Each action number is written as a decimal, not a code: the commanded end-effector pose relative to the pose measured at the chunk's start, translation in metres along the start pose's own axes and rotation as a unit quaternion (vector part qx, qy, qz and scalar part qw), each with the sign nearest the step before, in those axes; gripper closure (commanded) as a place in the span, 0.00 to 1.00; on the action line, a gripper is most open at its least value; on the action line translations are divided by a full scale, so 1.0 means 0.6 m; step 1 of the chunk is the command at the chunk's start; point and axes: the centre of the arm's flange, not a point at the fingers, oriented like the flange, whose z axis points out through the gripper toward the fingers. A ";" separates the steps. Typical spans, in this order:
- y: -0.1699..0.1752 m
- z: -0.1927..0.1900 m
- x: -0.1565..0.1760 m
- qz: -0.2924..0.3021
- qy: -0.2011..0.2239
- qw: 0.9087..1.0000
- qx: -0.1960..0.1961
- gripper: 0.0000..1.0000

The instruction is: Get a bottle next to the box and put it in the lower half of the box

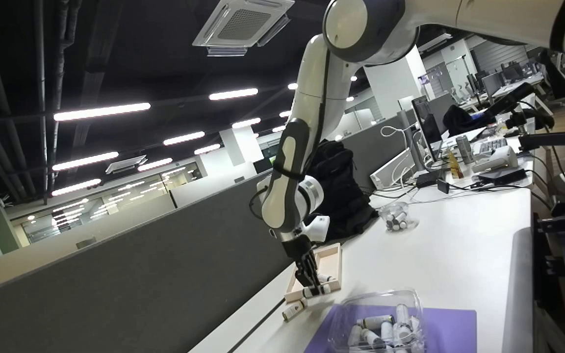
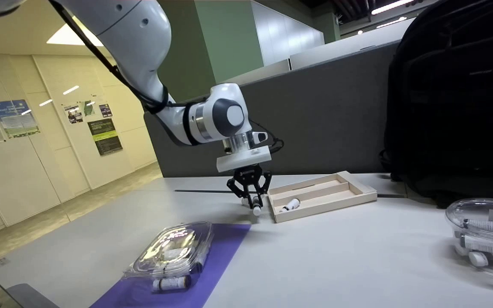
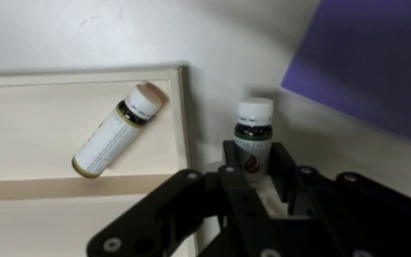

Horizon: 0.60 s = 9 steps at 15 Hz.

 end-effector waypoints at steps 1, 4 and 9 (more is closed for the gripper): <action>0.018 -0.080 -0.018 0.021 0.027 0.999 -0.006 0.93; 0.057 -0.113 -0.015 0.052 0.041 0.998 -0.011 0.93; 0.118 -0.109 -0.022 0.098 0.043 0.994 -0.009 0.93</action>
